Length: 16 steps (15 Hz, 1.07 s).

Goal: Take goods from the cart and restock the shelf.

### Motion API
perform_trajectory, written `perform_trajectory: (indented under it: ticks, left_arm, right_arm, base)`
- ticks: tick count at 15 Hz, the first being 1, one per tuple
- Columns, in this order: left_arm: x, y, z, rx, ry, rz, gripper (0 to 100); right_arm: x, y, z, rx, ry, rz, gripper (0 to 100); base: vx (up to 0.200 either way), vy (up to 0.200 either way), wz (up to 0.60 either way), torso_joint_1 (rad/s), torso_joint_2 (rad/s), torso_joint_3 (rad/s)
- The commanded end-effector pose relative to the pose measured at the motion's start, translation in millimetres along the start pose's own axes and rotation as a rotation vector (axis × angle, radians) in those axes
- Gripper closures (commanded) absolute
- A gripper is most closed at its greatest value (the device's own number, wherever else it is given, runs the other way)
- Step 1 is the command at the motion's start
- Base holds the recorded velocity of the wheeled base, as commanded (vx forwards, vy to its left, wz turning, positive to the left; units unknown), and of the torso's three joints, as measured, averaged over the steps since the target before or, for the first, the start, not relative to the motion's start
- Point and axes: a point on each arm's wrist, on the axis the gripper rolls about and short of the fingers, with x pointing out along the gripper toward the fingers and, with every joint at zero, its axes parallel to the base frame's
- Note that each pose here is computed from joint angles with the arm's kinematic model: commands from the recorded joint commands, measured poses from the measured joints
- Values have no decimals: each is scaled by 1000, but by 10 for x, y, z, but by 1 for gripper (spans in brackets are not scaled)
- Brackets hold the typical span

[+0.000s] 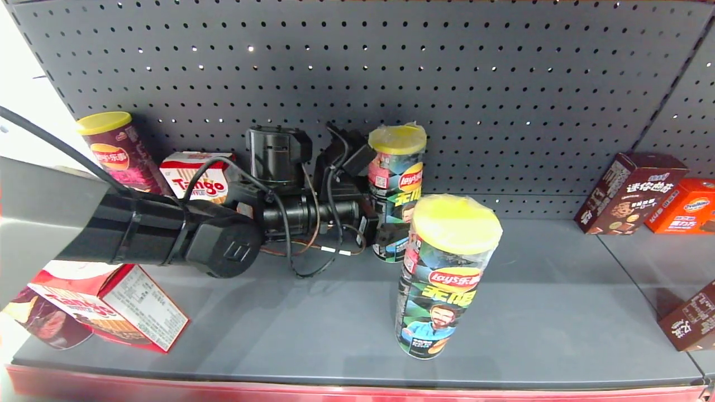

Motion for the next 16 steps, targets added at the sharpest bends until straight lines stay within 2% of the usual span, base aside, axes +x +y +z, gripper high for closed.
perform_trajectory:
  ticks: [1, 4, 5, 9, 11, 16]
  left_arm:
    - [-264, -121, 54, 14, 15, 14, 0]
    - [-389, -204, -48, 2, 94, 139, 0]
    - [-390, -209, -46, 0, 97, 148, 0]
    - [-315, -156, 35, 26, 72, 237, 0]
    - [-251, -125, 23, 26, 82, 282, 0]
    - [-277, -104, -14, 19, 99, 309, 0]
  right_arm:
    - [0, 0, -1, 0, 1, 1, 0]
    - [0, 0, 1, 0, 0, 1, 0]
    - [0, 0, 1, 0, 0, 1, 0]
    - [0, 0, 1, 0, 0, 1, 0]
    - [0, 0, 1, 0, 0, 1, 0]
    - [0, 0, 1, 0, 0, -1, 0]
  base:
    - [0, 0, 0, 0, 0, 0]
    - [0, 0, 0, 0, 0, 0]
    - [0, 0, 0, 0, 0, 0]
    - [0, 0, 0, 0, 0, 0]
    - [0, 0, 0, 0, 0, 0]
    - [0, 0, 0, 0, 0, 0]
